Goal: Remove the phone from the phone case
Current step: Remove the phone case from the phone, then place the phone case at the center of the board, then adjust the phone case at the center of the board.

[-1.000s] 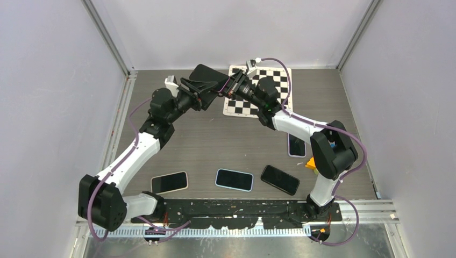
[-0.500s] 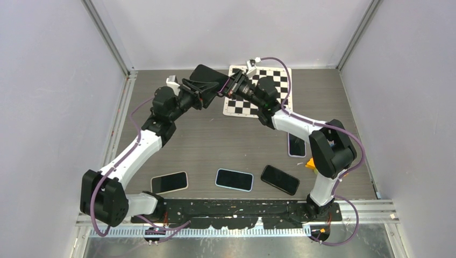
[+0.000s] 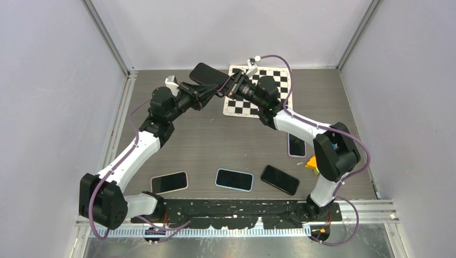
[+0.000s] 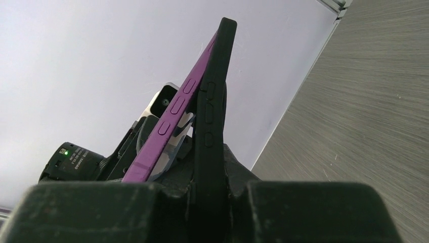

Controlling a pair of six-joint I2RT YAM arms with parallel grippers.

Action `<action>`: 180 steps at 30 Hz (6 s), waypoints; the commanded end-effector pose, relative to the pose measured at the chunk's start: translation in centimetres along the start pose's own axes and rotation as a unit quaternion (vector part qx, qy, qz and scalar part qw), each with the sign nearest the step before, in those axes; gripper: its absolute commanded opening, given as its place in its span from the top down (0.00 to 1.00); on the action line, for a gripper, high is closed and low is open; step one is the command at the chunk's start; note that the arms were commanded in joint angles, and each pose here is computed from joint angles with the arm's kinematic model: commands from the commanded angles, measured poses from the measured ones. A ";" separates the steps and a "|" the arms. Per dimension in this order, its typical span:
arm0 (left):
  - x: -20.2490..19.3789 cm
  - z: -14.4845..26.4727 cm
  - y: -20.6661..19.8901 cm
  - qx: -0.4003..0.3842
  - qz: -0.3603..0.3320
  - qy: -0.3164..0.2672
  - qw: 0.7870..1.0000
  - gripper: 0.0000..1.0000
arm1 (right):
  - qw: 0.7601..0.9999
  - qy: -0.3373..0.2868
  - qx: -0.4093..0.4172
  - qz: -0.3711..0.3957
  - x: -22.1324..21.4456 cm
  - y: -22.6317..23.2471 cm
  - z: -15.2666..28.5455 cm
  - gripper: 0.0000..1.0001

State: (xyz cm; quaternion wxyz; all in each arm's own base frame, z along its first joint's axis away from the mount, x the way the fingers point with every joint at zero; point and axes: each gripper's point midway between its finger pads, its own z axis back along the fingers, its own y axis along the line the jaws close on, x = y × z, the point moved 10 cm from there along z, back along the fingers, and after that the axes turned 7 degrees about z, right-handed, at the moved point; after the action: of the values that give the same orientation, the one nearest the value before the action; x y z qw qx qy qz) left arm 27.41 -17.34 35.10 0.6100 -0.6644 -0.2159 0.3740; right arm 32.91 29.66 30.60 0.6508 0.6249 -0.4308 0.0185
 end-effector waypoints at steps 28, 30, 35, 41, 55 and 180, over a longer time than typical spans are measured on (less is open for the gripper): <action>0.0 1.8 -1.3 -0.040 -0.057 0.035 0.997 1.00 | 0.990 -0.037 -0.081 0.108 2.5 0.6 2.5 0.99; -0.5 2.2 -1.2 -0.030 -0.045 0.069 0.996 1.00 | 0.987 -0.052 -0.105 0.105 3.2 -0.8 2.8 0.99; -1.0 3.0 -0.1 0.021 -0.057 0.123 0.991 1.00 | 0.982 -0.079 -0.153 0.083 4.0 -3.2 2.8 0.99; 2.7 4.2 2.8 0.115 -0.110 0.089 0.983 1.00 | 0.979 -0.077 -0.190 0.025 3.4 -5.8 0.8 0.99; 16.9 0.2 8.0 0.372 -0.269 0.081 0.885 1.00 | 0.966 -0.033 -0.255 0.028 -2.5 -13.4 -9.4 0.95; 17.1 6.4 10.6 0.549 -0.258 -0.040 0.794 0.17 | 0.940 0.090 -0.330 -0.015 -2.3 -23.1 -9.5 0.57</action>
State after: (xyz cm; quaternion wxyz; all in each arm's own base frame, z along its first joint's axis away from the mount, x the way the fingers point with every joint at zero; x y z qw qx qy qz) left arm 32.07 -2.47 19.59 0.9399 -0.1297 -0.1376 0.2843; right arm 49.70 32.64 10.61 0.8789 0.3294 -0.3383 -0.0681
